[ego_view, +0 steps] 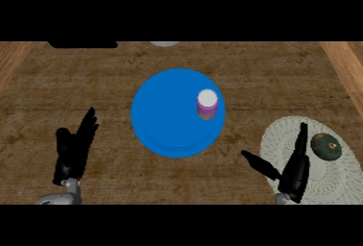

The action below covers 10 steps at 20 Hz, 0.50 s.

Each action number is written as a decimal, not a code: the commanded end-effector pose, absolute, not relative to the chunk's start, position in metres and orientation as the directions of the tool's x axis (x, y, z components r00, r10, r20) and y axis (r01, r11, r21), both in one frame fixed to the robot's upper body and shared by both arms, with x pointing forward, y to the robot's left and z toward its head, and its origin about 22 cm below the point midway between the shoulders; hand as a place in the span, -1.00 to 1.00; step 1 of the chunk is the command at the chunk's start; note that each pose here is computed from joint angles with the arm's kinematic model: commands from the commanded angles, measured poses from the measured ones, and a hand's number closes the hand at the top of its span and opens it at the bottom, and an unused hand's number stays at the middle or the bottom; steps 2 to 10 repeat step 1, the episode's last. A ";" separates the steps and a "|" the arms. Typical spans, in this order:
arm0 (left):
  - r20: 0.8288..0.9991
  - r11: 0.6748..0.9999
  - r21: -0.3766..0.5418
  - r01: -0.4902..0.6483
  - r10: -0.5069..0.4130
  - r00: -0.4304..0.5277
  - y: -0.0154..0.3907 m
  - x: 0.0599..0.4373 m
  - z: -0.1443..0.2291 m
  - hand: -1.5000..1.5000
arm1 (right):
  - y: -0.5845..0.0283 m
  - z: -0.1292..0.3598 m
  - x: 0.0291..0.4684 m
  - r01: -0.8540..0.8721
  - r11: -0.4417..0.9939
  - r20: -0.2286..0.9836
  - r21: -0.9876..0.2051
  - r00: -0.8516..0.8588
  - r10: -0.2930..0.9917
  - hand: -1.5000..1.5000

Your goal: Pick the can from the placemat and place it in the plate

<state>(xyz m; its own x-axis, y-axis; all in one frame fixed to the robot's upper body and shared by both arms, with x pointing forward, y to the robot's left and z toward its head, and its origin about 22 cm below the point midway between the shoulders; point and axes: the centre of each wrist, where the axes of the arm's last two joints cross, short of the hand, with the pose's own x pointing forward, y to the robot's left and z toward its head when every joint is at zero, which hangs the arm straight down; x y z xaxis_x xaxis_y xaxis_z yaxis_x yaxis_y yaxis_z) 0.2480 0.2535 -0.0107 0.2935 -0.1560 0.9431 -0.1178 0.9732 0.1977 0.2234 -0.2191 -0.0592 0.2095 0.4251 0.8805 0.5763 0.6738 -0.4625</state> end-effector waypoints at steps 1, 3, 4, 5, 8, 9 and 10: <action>0.946 0.973 0.198 -0.120 -0.158 0.282 0.271 0.234 -0.001 0.00 | -0.230 -0.070 0.210 0.585 0.649 0.868 -0.487 0.241 0.434 -1.00; 0.946 0.973 0.198 -0.120 -0.158 0.282 0.271 0.234 -0.001 0.00 | -0.230 -0.070 0.210 0.585 0.649 0.868 -0.487 0.241 0.434 -1.00; 0.946 0.973 0.198 -0.120 -0.158 0.282 0.271 0.234 -0.001 0.00 | -0.230 -0.070 0.210 0.585 0.649 0.868 -0.487 0.241 0.434 -1.00; 0.946 0.973 0.198 -0.120 -0.158 0.282 0.271 0.234 -0.001 0.00 | -0.230 -0.070 0.210 0.585 0.649 0.868 -0.487 0.241 0.434 -1.00; 0.946 0.973 0.198 -0.120 -0.158 0.282 0.271 0.234 -0.001 0.00 | -0.230 -0.070 0.210 0.585 0.649 0.868 -0.487 0.241 0.434 -1.00; 0.946 0.973 0.198 -0.120 -0.158 0.282 0.271 0.234 -0.001 0.00 | -0.230 -0.070 0.210 0.585 0.649 0.868 -0.487 0.241 0.434 -1.00; 0.946 0.973 0.198 -0.120 -0.158 0.282 0.271 0.234 -0.001 0.00 | -0.230 -0.070 0.210 0.585 0.649 0.868 -0.487 0.241 0.434 -1.00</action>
